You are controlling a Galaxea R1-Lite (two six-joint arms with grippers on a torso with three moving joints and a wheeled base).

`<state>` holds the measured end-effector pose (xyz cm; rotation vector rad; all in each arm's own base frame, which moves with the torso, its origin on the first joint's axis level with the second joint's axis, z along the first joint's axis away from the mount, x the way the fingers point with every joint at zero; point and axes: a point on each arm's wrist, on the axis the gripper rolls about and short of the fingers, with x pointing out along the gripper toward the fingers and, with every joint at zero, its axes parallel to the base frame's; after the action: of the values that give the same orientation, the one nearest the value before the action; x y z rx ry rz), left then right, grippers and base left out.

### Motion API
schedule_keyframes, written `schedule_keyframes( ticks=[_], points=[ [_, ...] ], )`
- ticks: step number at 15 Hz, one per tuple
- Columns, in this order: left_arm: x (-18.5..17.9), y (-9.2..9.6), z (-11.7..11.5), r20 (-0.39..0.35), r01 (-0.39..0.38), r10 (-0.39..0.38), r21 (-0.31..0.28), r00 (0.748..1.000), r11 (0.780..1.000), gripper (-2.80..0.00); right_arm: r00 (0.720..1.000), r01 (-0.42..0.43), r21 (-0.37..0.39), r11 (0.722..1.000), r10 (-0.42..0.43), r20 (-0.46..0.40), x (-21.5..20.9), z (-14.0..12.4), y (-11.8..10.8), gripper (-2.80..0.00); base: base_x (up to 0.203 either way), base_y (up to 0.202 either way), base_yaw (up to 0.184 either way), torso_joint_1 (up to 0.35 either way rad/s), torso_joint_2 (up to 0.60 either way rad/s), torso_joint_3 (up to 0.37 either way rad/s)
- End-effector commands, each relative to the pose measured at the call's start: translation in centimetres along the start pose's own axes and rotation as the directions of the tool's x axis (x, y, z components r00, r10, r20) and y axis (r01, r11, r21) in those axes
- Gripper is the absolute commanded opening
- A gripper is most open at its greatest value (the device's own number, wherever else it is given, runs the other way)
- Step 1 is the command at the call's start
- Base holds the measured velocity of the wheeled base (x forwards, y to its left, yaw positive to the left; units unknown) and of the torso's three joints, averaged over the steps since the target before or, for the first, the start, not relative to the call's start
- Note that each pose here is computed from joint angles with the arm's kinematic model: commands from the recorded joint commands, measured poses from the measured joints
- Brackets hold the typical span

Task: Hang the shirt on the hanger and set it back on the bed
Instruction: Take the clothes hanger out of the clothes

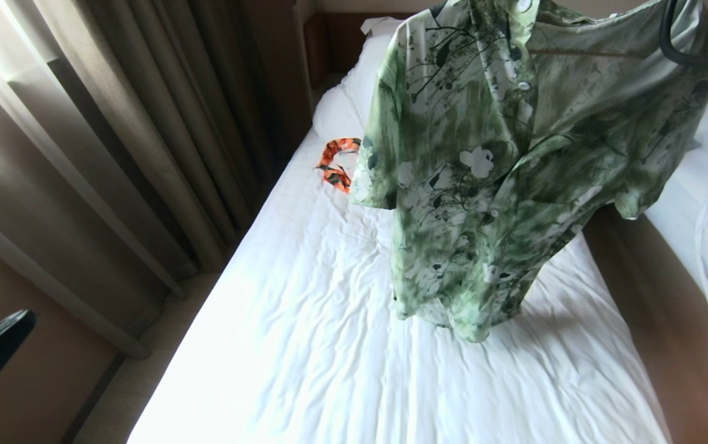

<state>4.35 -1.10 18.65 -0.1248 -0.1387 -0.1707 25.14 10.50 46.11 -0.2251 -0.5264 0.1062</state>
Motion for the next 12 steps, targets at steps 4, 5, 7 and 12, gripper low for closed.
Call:
schedule_keyframes(
  ticks=[4,5,7,12],
  points=[
    [-0.43,0.06,0.19,0.026,-0.001,0.001,-0.004,1.0,1.0,-2.8,1.0,0.006,-0.007,1.0,-0.006,0.002,-0.1,0.17,-0.06,-2.8,0.0,0.0,0.0,0.0,0.0,0.0],
    [-0.45,0.07,0.19,0.027,-0.001,0.001,-0.004,1.0,1.0,-2.8,1.0,0.007,-0.008,1.0,-0.007,0.006,-0.1,0.23,-0.07,-2.8,0.0,0.0,0.0,0.0,0.0,0.0],
    [-0.67,0.09,0.26,0.038,0.001,-0.001,-0.005,0.999,1.0,-2.8,1.0,0.008,-0.006,1.0,-0.008,0.015,-0.17,0.5,-0.12,-2.8,0.0,0.0,0.0,0.0,0.0,0.0],
    [-0.76,0.09,0.4,0.044,0.003,-0.003,-0.004,0.999,1.0,-2.8,1.0,0.001,-0.01,1.0,0.0,0.027,-0.24,0.89,0.17,-2.8,0.0,0.0,0.0,0.0,0.0,0.0]
  ],
)
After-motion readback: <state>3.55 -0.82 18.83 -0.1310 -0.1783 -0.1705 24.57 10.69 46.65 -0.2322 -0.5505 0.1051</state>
